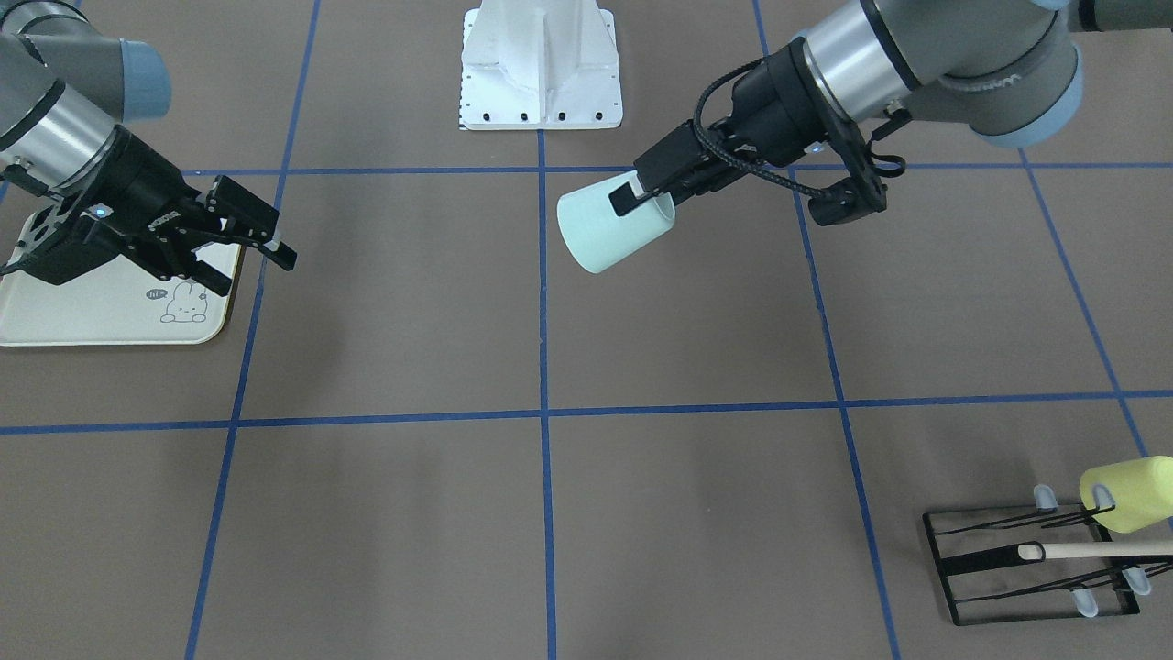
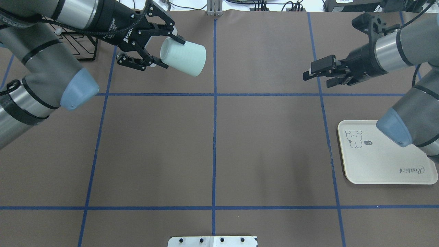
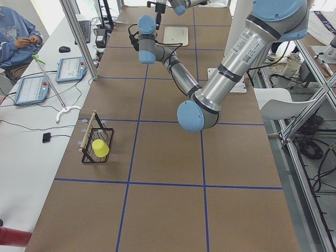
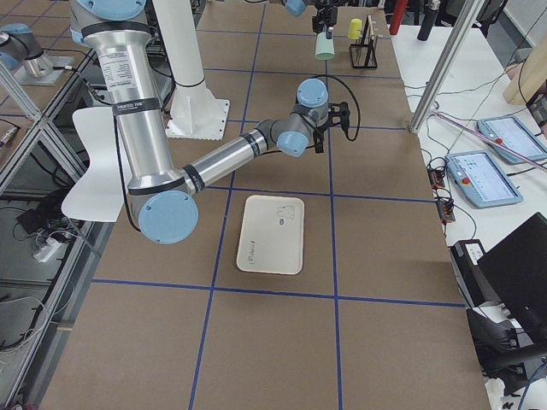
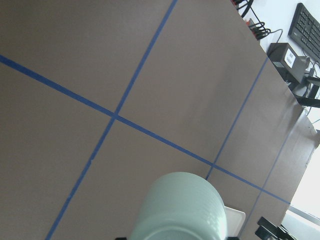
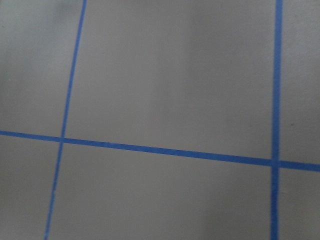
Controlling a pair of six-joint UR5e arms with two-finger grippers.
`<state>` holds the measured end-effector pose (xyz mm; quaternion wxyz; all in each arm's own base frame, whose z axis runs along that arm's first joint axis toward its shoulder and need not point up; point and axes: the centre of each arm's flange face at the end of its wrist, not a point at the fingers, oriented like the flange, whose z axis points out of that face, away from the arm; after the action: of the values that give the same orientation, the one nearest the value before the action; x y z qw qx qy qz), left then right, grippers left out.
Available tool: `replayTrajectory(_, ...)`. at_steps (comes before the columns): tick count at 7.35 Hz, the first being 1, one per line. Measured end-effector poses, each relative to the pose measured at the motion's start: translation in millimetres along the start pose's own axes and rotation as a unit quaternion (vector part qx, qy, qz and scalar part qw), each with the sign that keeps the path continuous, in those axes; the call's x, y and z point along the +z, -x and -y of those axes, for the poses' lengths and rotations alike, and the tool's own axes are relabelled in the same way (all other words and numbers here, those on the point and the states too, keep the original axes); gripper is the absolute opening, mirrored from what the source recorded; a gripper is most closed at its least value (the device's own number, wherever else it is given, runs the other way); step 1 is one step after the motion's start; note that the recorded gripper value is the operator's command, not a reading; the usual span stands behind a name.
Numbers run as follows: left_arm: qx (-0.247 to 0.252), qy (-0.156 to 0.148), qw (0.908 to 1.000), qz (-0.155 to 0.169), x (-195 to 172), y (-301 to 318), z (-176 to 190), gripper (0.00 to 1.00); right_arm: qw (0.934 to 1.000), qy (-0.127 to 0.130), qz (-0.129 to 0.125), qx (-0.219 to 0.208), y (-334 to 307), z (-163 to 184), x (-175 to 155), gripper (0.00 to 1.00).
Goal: Left arm grabs green cup and hands to right arm on tray
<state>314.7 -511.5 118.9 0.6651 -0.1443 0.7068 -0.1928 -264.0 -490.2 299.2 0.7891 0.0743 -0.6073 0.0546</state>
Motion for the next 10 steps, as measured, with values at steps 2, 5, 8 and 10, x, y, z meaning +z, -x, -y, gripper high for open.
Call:
replayTrajectory(2,-0.041,0.029,0.9944,-0.093,14.9,3.0,-34.1,0.00,0.9958,0.006,0.076,0.051,35.4,-16.9,-3.3,1.00)
replayTrajectory(5,-0.098,0.099,0.9658,-0.218,7.1,13.9,-62.3,0.00,0.9818,0.033,0.164,0.089,67.1,-35.5,-19.2,1.00)
replayTrajectory(8,-0.117,0.160,0.9365,-0.289,12.1,44.1,-79.4,0.00,0.9607,0.058,0.239,0.129,98.3,-48.0,-34.2,0.99)
replayTrajectory(10,-0.114,0.170,0.9324,-0.297,11.2,46.7,-83.4,0.00,0.9447,0.067,0.276,0.164,121.1,-52.7,-37.0,0.99)
